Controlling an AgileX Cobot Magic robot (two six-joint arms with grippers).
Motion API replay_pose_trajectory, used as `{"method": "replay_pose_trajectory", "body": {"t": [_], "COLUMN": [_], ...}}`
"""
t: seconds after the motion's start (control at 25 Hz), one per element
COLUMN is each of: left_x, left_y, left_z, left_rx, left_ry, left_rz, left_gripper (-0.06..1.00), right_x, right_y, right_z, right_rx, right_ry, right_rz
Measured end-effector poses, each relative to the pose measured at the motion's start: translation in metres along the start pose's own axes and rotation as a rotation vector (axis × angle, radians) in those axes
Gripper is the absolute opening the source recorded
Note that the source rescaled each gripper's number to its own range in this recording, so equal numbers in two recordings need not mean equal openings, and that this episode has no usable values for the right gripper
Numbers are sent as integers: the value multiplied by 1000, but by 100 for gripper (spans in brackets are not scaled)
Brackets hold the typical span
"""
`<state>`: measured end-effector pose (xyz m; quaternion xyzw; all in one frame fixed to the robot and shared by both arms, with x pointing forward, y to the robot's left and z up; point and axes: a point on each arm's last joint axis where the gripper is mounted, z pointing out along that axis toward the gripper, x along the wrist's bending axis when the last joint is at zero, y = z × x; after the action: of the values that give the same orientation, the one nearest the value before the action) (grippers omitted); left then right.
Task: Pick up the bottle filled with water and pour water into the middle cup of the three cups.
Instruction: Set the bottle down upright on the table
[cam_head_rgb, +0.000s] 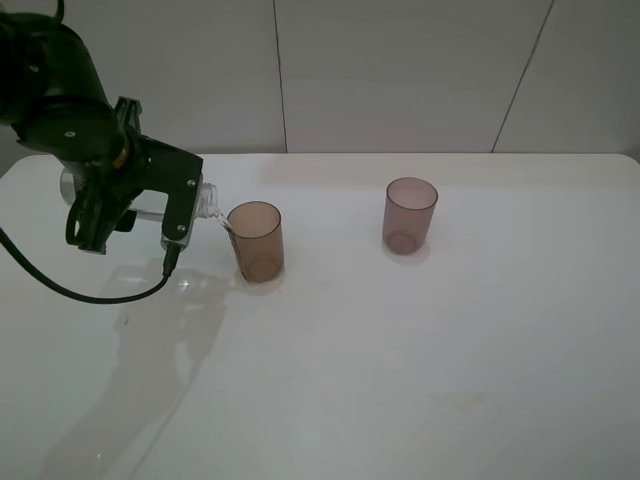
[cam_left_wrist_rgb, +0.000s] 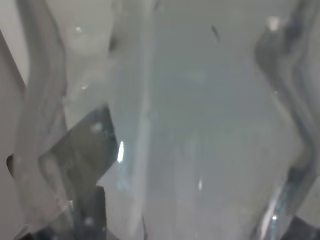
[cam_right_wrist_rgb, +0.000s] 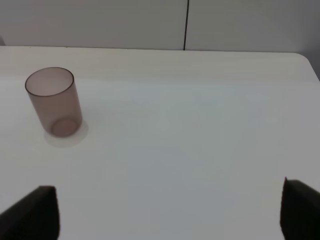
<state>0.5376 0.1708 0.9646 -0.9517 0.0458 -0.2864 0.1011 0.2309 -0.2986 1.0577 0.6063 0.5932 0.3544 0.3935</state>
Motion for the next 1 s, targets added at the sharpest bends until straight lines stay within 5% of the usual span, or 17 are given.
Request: {"method": "replay_pose_trajectory", "body": {"t": [1.0], "left_x": [8], "left_y": [6], "left_z": [0], "left_rx": [-31], "left_ry": [56], "left_rz": [21], "left_gripper": [1], "right_x": [0], "right_y": [0], "right_z": [0], "right_rx": [0], "right_ry": [0], "right_rz": [0]}}
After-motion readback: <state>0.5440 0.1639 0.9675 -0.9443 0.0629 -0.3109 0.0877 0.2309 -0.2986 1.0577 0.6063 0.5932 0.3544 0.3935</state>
